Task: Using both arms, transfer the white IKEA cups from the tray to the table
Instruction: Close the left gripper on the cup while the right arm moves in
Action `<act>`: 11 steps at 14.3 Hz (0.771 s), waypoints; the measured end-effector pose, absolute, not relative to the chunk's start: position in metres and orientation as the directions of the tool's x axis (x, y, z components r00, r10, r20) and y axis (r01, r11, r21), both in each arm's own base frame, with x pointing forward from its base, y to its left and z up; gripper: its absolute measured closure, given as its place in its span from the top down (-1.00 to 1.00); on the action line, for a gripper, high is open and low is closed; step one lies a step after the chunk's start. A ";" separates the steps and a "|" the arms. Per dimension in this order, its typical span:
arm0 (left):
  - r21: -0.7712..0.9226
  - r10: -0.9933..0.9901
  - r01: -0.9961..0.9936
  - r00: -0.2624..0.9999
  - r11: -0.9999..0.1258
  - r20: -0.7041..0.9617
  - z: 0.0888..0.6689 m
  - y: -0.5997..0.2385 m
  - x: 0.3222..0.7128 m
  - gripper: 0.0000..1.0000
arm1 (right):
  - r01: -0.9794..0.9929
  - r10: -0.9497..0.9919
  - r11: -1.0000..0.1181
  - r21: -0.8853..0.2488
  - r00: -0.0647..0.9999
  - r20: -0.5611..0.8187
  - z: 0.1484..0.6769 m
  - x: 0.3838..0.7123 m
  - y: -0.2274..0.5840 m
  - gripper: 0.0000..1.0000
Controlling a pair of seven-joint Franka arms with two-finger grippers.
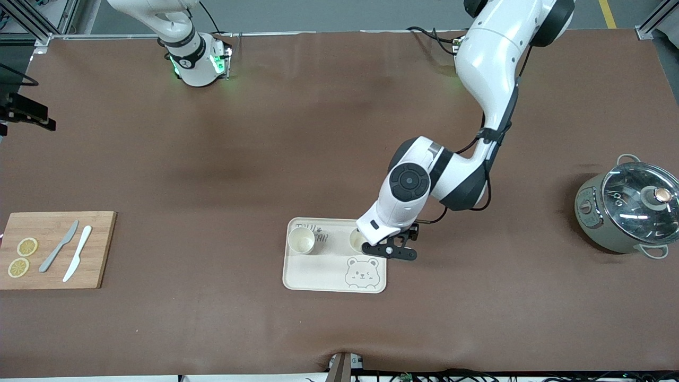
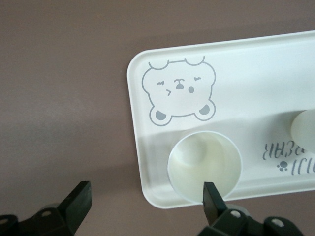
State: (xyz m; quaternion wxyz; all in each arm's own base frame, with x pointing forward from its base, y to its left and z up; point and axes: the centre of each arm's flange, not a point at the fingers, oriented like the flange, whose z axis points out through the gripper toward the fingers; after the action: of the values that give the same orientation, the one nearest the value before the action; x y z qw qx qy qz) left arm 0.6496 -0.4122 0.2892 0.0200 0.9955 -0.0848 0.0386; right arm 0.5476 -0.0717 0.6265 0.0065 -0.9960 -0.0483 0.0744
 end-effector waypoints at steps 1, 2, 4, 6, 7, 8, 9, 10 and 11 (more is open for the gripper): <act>0.036 -0.167 -0.171 0.982 -0.985 0.085 0.281 -0.413 0.651 1.00 | 0.095 0.097 -0.995 -0.018 0.983 -0.153 0.623 0.550 -0.072 1.00; 0.039 -0.167 -0.171 0.982 -0.984 0.090 0.275 -0.413 0.652 1.00 | 0.095 0.095 -0.995 -0.008 0.983 -0.159 0.621 0.551 -0.073 1.00; 0.044 -0.167 -0.172 0.981 -0.984 0.101 0.266 -0.414 0.653 1.00 | 0.094 0.086 -0.995 0.034 0.981 -0.173 0.619 0.551 -0.078 1.00; 0.047 -0.168 -0.174 0.980 -0.984 0.107 0.260 -0.416 0.654 1.00 | 0.097 0.087 -0.994 0.043 0.978 -0.189 0.611 0.555 -0.078 1.00; 0.048 -0.169 -0.175 0.980 -0.983 0.107 0.255 -0.417 0.653 1.00 | 0.101 0.090 -0.994 0.043 0.977 -0.195 0.606 0.559 -0.076 1.00; 0.049 -0.170 -0.176 0.979 -0.983 0.109 0.249 -0.418 0.653 1.00 | 0.104 0.093 -0.994 0.045 0.976 -0.197 0.602 0.563 -0.075 1.00; 0.051 -0.171 -0.178 0.979 -0.983 0.112 0.246 -0.420 0.654 1.00 | 0.107 0.096 -0.993 0.047 0.977 -0.192 0.597 0.567 -0.074 1.00; 0.051 -0.174 -0.181 0.978 -0.982 0.112 0.242 -0.422 0.654 1.00 | 0.110 0.099 -0.993 0.051 0.978 -0.184 0.594 0.572 -0.072 1.00; 0.051 -0.177 -0.184 0.978 -0.982 0.111 0.238 -0.426 0.653 1.00 | 0.113 0.102 -0.992 0.052 0.978 -0.184 0.589 0.576 -0.071 1.00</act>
State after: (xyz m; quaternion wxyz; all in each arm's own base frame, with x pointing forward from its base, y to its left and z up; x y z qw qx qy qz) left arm 0.6534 -0.4255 0.2385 0.0307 0.9940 -0.0909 0.0531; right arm 0.5759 -0.0711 0.5889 -0.0311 -0.9939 -0.0541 0.0910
